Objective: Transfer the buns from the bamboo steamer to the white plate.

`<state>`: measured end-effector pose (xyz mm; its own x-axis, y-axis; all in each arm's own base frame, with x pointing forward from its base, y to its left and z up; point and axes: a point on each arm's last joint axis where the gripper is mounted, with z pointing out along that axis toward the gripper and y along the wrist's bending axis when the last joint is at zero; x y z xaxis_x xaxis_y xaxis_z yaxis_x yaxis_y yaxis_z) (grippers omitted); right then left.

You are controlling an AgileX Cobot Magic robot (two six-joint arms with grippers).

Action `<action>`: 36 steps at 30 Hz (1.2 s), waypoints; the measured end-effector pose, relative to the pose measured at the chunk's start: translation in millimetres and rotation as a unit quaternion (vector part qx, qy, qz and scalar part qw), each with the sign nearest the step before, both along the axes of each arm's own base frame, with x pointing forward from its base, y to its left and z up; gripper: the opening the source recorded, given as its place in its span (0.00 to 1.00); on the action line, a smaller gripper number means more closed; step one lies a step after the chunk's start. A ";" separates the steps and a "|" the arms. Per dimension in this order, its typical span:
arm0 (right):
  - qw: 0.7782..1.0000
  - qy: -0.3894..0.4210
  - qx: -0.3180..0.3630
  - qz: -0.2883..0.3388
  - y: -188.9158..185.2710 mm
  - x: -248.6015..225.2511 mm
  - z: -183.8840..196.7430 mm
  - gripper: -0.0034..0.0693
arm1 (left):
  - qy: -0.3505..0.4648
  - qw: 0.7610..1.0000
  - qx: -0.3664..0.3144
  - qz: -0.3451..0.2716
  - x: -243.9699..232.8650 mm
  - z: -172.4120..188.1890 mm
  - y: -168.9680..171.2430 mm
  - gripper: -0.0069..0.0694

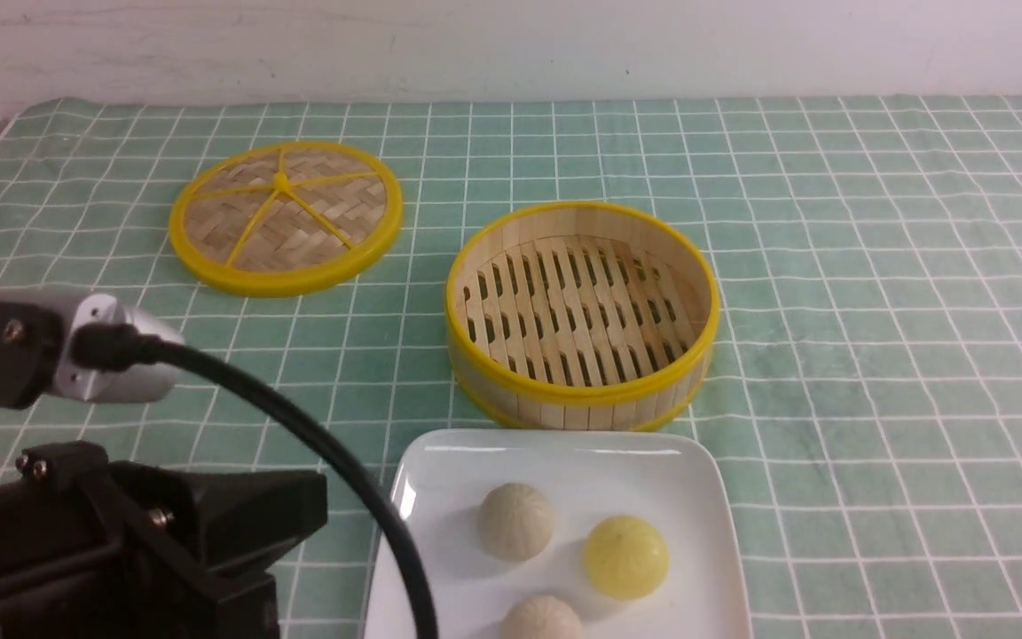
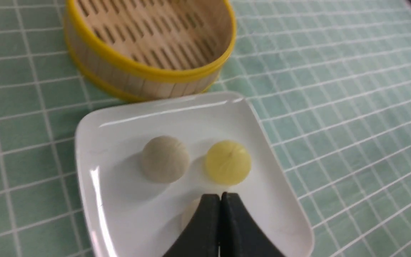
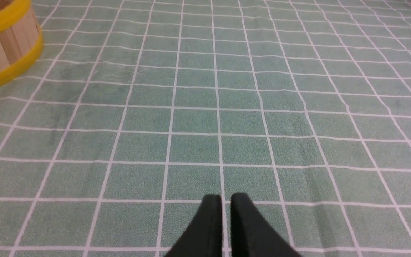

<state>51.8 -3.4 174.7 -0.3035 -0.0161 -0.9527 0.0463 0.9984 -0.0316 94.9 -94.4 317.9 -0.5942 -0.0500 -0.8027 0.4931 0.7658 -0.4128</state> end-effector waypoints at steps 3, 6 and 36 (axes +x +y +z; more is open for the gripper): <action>1.000 0.000 0.000 0.000 0.0 0.0 0.0 0.15 | 0.002 1.000 0.003 0.000 0.0 -5.3 0.1 0.12; 1.000 0.000 0.000 0.000 0.0 0.0 0.0 0.15 | 0.007 1.000 0.009 0.000 -0.3 -7.9 0.5 0.12; 1.000 0.000 -0.001 0.000 -0.1 0.0 0.0 0.19 | -0.091 0.989 0.030 0.114 -5.6 -26.7 45.2 0.14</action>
